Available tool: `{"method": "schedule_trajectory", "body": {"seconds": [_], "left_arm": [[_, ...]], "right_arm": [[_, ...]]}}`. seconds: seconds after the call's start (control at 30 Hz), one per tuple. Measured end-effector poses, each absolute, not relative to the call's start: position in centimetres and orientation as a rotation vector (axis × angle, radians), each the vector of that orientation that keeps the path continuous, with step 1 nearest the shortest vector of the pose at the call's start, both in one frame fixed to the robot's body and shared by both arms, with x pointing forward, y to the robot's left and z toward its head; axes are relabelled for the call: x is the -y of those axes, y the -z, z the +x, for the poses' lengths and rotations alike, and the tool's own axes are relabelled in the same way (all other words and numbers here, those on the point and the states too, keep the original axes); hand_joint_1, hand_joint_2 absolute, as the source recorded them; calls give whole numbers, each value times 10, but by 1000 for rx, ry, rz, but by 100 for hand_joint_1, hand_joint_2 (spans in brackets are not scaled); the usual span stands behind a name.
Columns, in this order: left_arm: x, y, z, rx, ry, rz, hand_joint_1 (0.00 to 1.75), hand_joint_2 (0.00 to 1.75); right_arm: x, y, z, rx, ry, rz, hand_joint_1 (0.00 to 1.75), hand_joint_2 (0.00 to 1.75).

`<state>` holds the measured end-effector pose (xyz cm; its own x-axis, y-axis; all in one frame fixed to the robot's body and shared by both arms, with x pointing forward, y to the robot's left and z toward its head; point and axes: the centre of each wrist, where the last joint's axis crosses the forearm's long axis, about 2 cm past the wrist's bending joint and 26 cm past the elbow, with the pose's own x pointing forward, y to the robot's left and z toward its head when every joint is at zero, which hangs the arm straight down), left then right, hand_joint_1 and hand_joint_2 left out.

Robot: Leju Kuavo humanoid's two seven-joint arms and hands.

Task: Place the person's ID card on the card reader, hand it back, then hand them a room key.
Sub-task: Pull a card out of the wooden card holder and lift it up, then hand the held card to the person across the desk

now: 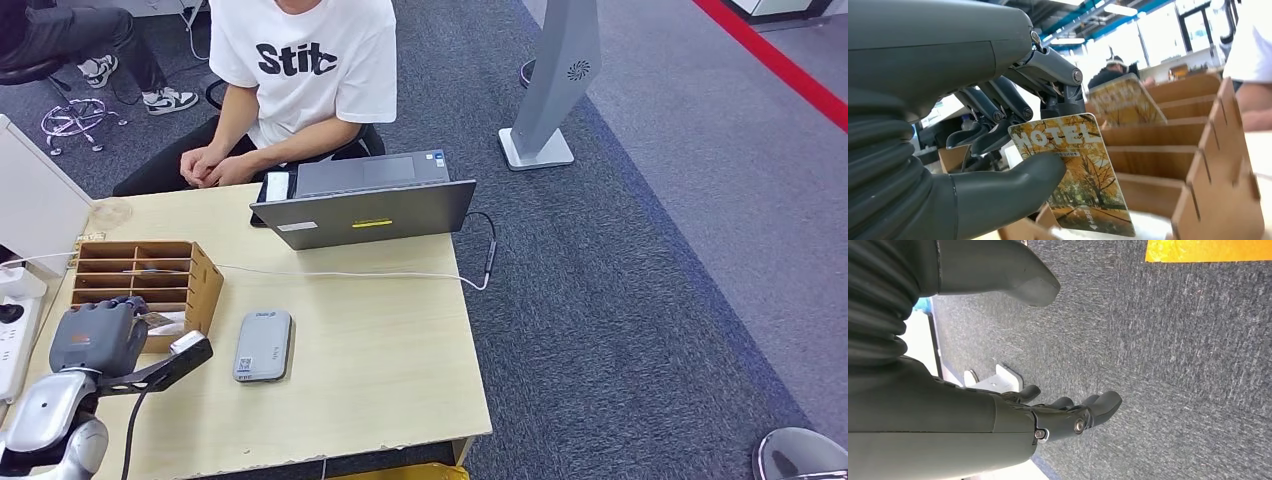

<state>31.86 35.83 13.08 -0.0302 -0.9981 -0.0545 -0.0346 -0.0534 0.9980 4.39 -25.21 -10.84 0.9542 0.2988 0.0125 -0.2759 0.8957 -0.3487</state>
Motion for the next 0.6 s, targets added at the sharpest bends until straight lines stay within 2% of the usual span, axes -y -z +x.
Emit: {"method": "schedule_trajectory", "body": {"seconds": [0.43,0.6], "left_arm": [[-358,-209,319,1678,937,1433,175,175],[-367,-230,321,1712,870,1521,175,175]], "right_arm": [[253,108,43,74,-301,-370,0,175],[253,108,43,82,-316,-370,0,175]]}}
